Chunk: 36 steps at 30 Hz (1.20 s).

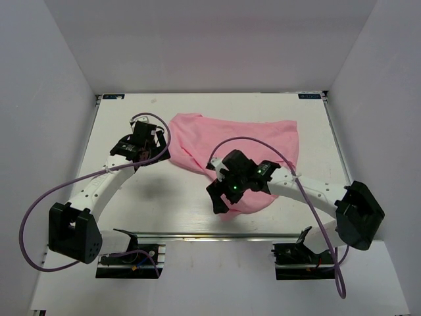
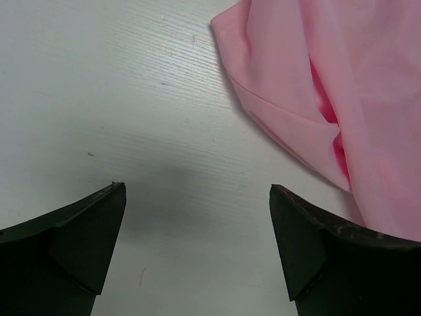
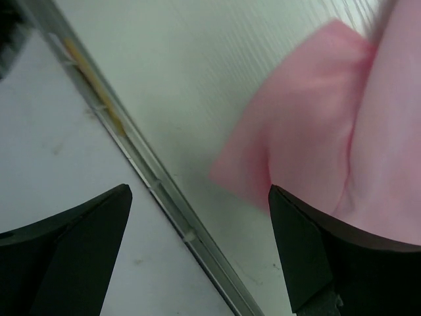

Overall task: Fold and stack the t-shirts
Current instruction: Flatten out the tshirt

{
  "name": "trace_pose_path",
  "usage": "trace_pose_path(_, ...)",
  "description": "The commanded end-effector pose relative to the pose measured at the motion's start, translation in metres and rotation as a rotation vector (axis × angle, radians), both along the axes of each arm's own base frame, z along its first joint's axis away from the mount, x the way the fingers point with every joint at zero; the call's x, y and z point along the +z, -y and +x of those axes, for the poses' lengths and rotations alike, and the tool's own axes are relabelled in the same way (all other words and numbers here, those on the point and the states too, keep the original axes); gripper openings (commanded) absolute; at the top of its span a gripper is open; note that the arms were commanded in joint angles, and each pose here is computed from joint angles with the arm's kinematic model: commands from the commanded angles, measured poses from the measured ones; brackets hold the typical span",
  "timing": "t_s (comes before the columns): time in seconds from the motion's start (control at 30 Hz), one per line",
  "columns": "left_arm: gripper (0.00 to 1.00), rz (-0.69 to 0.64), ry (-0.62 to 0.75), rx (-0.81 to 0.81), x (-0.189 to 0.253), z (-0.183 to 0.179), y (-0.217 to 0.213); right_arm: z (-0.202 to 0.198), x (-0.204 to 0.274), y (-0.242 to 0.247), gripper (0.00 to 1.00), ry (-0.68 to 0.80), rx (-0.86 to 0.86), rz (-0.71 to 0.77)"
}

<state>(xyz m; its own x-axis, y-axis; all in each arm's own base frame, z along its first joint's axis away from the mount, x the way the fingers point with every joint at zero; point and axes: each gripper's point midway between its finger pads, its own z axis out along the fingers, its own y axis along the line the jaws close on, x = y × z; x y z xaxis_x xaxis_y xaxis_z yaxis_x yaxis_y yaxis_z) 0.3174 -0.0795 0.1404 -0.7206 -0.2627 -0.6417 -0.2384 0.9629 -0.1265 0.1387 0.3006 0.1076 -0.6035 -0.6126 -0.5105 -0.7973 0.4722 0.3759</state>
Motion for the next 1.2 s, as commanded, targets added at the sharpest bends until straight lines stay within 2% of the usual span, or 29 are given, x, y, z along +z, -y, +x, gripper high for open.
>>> trace_pose_path(0.0, 1.00, -0.028, 0.035, 0.004, 0.014, 0.001, 0.001, 0.016, -0.016, 0.013, 0.90, 0.121, -0.132, -0.094)
trace_pose_path(0.13, 1.00, -0.041, 0.025, -0.009, 0.009, 0.001, 0.005, 0.018, -0.042, 0.010, 0.90, 0.171, -0.179, -0.198)
trace_pose_path(0.27, 1.00, -0.041, 0.024, -0.009, 0.009, 0.001, 0.005, 0.012, -0.053, 0.000, 0.90, 0.171, -0.192, -0.232)
trace_pose_path(0.47, 1.00, -0.040, 0.023, -0.009, 0.011, 0.000, 0.005, 0.002, -0.077, 0.007, 0.82, 0.170, -0.240, -0.319)
trace_pose_path(0.5, 1.00, -0.040, 0.023, -0.009, 0.011, 0.000, 0.005, 0.001, -0.077, 0.007, 0.75, 0.168, -0.239, -0.318)
trace_pose_path(0.6, 1.00, -0.040, 0.023, -0.009, 0.011, 0.000, 0.005, 0.003, -0.080, 0.014, 0.64, 0.190, -0.285, -0.341)
trace_pose_path(0.8, 1.00, -0.040, 0.023, -0.009, 0.011, 0.000, 0.005, -0.001, -0.092, 0.031, 0.48, 0.202, -0.343, -0.405)
trace_pose_path(0.87, 1.00, -0.038, 0.014, -0.009, 0.008, 0.001, 0.005, -0.001, -0.095, 0.033, 0.25, 0.205, -0.351, -0.421)
trace_pose_path(0.9, 1.00, -0.041, 0.024, -0.009, 0.010, 0.003, 0.006, -0.003, -0.096, 0.035, 0.10, 0.196, -0.356, -0.428)
trace_pose_path(0.93, 1.00, -0.038, 0.016, -0.009, 0.007, 0.003, 0.006, -0.004, -0.096, 0.036, 0.03, 0.195, -0.364, -0.429)
trace_pose_path(0.97, 1.00, -0.038, 0.016, -0.009, 0.007, 0.003, 0.006, -0.004, -0.095, 0.036, 0.00, 0.192, -0.370, -0.421)
trace_pose_path(1.17, 1.00, -0.062, 0.011, -0.028, 0.001, 0.010, 0.014, 0.003, -0.067, 0.033, 0.00, 0.224, -0.420, -0.299)
